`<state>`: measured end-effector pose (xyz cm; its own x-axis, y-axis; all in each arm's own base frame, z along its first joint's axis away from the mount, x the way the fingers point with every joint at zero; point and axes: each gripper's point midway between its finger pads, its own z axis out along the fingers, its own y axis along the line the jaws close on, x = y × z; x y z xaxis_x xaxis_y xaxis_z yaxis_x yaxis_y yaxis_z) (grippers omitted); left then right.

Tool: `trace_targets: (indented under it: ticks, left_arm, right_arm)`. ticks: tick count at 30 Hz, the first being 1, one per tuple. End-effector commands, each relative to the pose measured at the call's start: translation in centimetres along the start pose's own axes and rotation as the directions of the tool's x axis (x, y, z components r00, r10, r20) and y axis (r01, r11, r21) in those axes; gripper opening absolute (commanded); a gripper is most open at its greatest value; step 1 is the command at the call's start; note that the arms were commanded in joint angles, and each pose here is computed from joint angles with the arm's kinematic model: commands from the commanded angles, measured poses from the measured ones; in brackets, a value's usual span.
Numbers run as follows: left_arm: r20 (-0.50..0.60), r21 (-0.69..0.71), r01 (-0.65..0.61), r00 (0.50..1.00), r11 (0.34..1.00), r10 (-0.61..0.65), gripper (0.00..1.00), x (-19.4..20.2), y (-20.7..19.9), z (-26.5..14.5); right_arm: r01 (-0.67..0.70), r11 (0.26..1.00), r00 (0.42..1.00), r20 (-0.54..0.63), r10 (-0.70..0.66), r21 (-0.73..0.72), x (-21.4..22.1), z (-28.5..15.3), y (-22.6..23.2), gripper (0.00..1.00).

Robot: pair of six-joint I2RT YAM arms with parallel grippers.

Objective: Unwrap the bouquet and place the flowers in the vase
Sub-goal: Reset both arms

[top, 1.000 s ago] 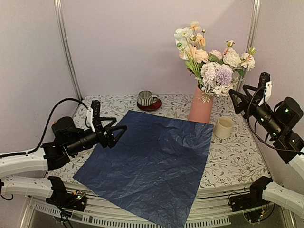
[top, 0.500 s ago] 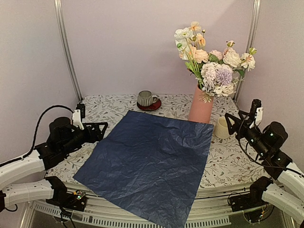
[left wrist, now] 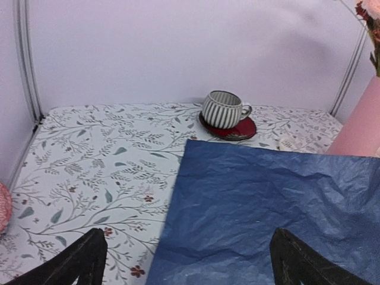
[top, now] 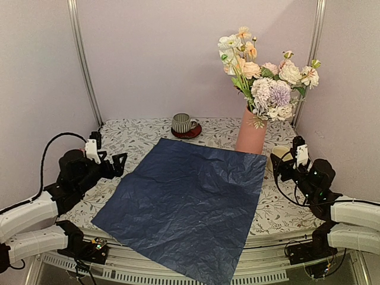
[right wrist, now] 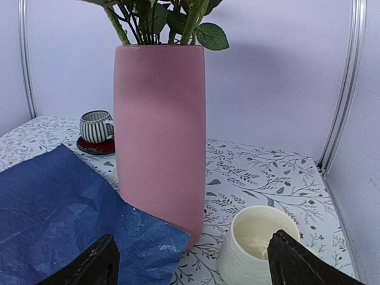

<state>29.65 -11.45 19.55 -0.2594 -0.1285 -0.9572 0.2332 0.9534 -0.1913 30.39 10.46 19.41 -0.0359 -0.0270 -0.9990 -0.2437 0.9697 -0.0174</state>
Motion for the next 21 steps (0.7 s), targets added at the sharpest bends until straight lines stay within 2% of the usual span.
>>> trace_targets:
  ticks: [1, 3, 7, 9, 12, 15, 19, 21]
  left_arm:
    - [0.108, -0.156, -0.152, 0.979, 0.976, 0.17, 0.98, -1.0, 3.5, 0.1]
    - [0.103, -0.261, -0.153, 0.977, 0.953, 0.186, 0.98, -1.3, 5.9, 0.2]
    - [0.141, -0.347, -0.178, 0.961, 0.921, 0.239, 0.98, -1.9, 8.6, 0.1]
    - [0.137, -0.391, -0.158, 0.964, 0.907, 0.228, 0.98, -1.5, 10.4, 0.3]
    - [0.165, -0.404, -0.122, 0.965, 0.907, 0.204, 0.98, -0.9, 12.1, 0.1]
    - [0.242, -0.364, -0.117, 0.946, 0.924, 0.216, 0.98, -1.3, 12.4, -0.3]
    - [0.246, -0.364, -0.124, 0.943, 0.923, 0.224, 0.98, -1.1, 13.0, 0.3]
    - [0.225, -0.333, -0.142, 0.948, 0.932, 0.225, 0.98, -1.0, 12.6, 1.0]
  right_arm:
    - [0.137, 0.986, 0.984, 0.105, -0.147, 0.101, -1.7, 0.5, -2.0, 0.89]
    - [0.139, 0.984, 0.985, 0.083, -0.149, 0.115, -0.9, 1.0, -3.2, 0.89]
    - [0.082, 0.982, 0.992, 0.076, -0.096, 0.172, 0.5, 1.3, -6.6, 0.88]
    - [0.059, 0.982, 0.993, 0.088, -0.076, 0.18, 1.0, 1.3, -7.7, 0.86]
    - [0.051, 0.976, 0.989, 0.123, -0.078, 0.21, 0.7, 1.5, -8.9, 0.85]
    - [0.039, 0.978, 0.986, 0.152, -0.072, 0.205, 0.9, 1.8, -9.8, 0.83]
    - [0.028, 0.984, 0.984, 0.168, -0.058, 0.177, 1.8, 1.8, -9.9, 0.79]
    - [0.039, 0.986, 0.985, 0.16, -0.065, 0.161, 2.1, 2.1, -9.7, 0.81]
